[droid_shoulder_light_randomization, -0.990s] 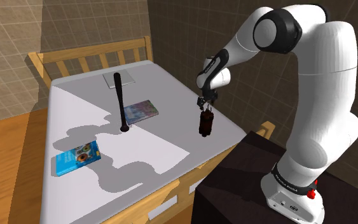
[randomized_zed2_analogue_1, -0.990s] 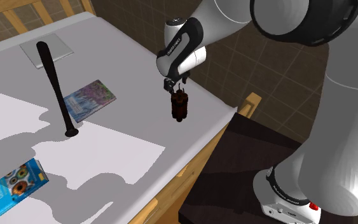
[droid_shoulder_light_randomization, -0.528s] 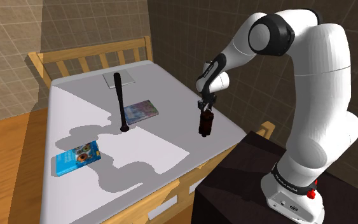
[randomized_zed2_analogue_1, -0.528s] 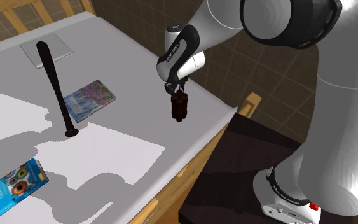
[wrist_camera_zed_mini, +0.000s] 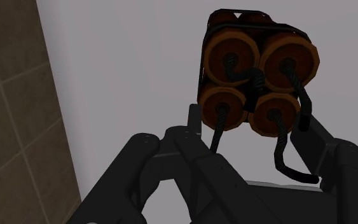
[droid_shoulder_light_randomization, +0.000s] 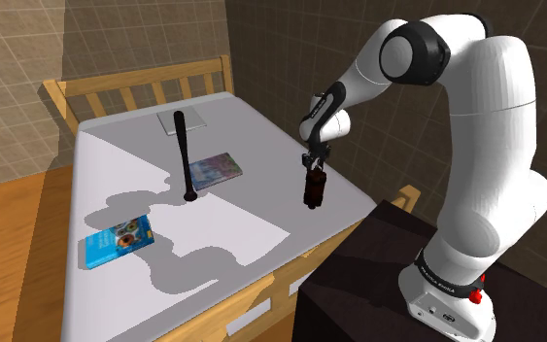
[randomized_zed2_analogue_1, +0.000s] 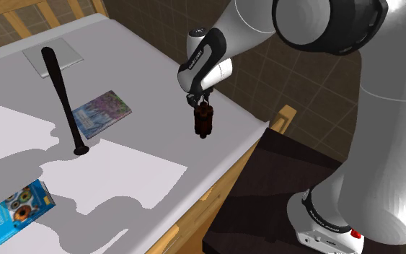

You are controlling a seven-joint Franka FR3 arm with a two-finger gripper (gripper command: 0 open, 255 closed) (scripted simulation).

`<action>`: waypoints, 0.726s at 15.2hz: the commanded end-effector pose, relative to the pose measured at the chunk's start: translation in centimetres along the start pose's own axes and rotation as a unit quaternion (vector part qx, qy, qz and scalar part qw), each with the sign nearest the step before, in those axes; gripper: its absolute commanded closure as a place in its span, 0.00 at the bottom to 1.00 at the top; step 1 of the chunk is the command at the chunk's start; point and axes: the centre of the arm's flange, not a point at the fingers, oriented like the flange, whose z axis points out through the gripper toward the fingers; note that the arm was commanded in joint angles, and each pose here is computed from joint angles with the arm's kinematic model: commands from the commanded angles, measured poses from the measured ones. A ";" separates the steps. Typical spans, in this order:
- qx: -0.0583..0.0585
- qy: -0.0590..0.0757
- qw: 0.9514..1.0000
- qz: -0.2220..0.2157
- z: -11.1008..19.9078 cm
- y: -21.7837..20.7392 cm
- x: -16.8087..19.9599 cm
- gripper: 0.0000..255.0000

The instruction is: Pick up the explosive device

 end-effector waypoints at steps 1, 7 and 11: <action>0.000 -0.002 1.000 0.000 -0.5 0.0 0.0 1.00; 0.000 -0.002 1.000 0.000 -3.6 0.1 0.1 1.00; 0.000 -0.002 1.000 0.000 -5.7 0.2 0.1 1.00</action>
